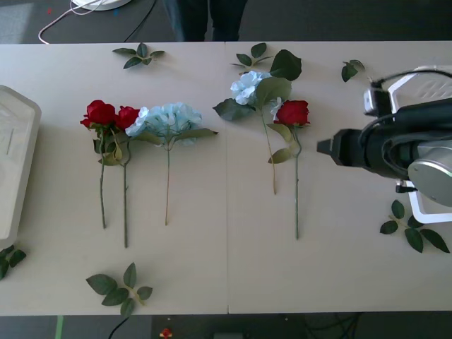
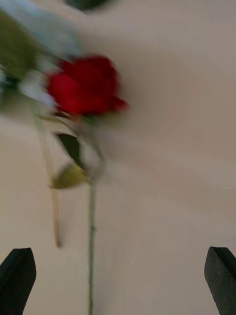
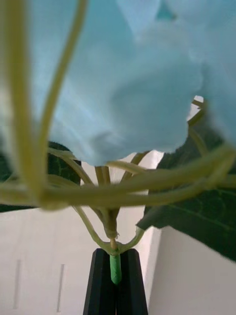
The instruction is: Place the red flowers into the right box and the blue flowers into the left box. If a person shows an open palm, hand one flower to the person first, then continue sorting.
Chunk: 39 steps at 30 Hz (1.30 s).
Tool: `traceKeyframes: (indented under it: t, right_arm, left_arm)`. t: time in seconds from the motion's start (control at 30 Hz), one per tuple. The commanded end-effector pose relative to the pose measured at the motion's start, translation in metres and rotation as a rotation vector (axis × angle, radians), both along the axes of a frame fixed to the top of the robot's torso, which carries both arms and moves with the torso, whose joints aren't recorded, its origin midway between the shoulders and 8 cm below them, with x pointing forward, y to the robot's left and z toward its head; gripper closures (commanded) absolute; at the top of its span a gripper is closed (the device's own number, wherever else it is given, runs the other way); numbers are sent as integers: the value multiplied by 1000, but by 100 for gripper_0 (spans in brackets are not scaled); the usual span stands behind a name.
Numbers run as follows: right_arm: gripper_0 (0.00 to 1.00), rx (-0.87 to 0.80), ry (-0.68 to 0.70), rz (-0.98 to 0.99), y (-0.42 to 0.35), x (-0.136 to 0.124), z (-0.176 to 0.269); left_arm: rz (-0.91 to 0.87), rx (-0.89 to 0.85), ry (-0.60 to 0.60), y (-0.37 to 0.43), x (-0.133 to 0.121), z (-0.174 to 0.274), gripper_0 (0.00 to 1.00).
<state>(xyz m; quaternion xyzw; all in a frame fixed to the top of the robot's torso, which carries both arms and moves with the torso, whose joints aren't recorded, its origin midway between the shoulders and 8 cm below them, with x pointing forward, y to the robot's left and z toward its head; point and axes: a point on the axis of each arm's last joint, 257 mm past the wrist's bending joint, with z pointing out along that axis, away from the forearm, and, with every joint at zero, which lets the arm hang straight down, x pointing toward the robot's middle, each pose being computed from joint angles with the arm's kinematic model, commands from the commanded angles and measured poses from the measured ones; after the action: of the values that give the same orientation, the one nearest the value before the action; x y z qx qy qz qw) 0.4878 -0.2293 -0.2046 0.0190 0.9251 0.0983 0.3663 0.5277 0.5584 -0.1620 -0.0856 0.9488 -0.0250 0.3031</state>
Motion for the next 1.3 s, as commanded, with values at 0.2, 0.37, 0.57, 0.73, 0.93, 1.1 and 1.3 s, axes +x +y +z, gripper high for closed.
traceKeyframes:
  t: [0.2, 0.37, 0.57, 0.73, 0.93, 1.1, 1.3]
  right_arm:
    - [0, -23, 1, -76, 27, 55, -34]
    - [0, -7, -23, -72, 51, 89, -56]
    - [0, -2, -42, -69, 75, 119, -66]
    - [0, -16, -44, -84, 78, 134, -74]
    - [98, -34, -58, -90, 76, 150, -79]
    - [100, -41, -65, -84, 74, 151, -77]
    - [100, -43, -76, -70, 76, 151, -73]
  left_arm:
    - [-38, 112, -33, 38, -37, -23, 100]
    - [-55, 115, -34, 47, -53, -22, 100]
    - [-80, 137, -79, 62, -58, -25, 100]
    - [-92, 151, -89, 72, -61, -23, 100]
    - [-120, 151, -119, 74, -59, -19, 99]
    - [-156, 164, -132, 72, -58, -17, 0]
    - [-187, 181, -153, 74, -56, -13, 0]
